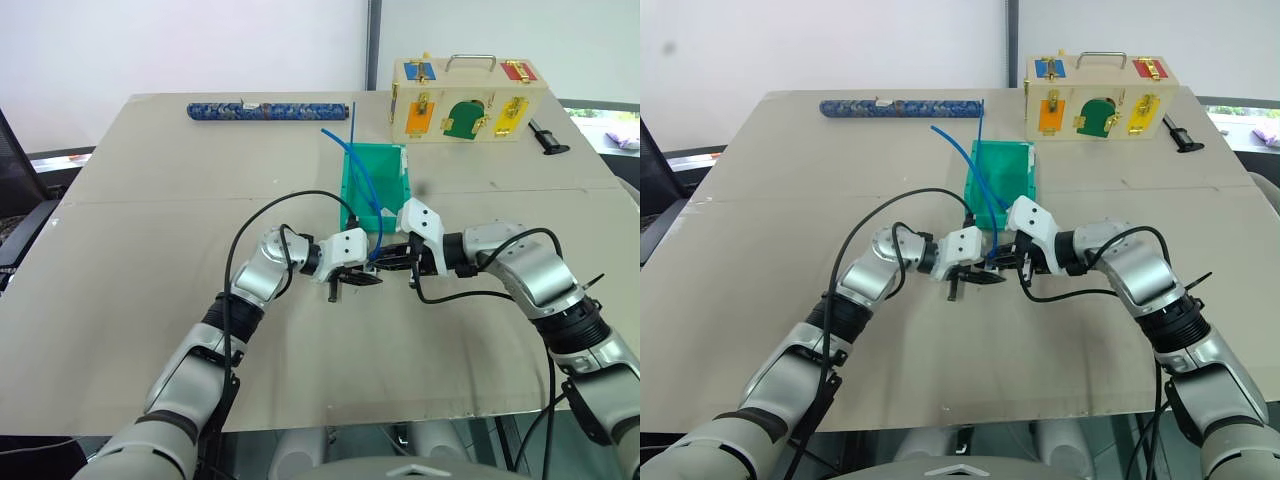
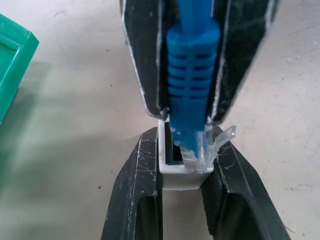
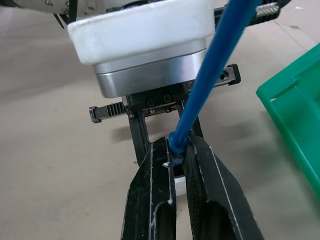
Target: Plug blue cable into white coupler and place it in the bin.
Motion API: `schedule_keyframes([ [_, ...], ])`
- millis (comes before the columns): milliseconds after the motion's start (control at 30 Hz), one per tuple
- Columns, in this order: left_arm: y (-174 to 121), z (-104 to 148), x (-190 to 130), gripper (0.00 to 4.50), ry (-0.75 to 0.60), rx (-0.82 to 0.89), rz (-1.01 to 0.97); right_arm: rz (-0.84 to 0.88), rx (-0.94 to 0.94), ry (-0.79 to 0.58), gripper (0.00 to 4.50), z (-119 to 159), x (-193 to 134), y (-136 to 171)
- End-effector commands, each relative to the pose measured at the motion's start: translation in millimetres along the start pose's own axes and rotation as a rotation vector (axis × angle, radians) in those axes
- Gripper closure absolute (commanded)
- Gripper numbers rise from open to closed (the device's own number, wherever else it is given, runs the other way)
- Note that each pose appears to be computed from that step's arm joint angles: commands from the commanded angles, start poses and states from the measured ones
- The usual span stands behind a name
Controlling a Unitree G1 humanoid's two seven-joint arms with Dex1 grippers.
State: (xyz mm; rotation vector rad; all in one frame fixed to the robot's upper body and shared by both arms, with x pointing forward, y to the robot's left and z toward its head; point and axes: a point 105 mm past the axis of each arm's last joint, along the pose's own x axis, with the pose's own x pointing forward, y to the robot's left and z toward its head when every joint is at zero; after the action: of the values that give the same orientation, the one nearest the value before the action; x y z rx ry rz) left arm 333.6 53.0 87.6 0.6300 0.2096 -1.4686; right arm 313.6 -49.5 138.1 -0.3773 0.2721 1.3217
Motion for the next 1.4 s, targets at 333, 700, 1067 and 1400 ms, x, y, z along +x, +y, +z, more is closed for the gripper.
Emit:
schedule_keyframes([
  [333,-3.7,2.6,1.1,4.09,0.002,0.01,-0.034,-0.011,0.026,-0.075,4.5,20.1,-9.8,-4.9],
  [700,-4.1,2.0,0.1,4.09,0.001,0.008,-0.037,0.01,0.024,-0.049,4.5,15.7,-7.8,-1.1],
  [1067,-4.4,1.7,-1.6,4.09,0.003,0.012,-0.037,0.031,-0.032,0.044,4.5,-1.6,0.0,-0.3],
  [1400,-5.1,1.6,-1.6,4.09,0.003,0.017,-0.037,0.117,-0.13,0.151,4.5,-10.8,11.4,3.5],
])
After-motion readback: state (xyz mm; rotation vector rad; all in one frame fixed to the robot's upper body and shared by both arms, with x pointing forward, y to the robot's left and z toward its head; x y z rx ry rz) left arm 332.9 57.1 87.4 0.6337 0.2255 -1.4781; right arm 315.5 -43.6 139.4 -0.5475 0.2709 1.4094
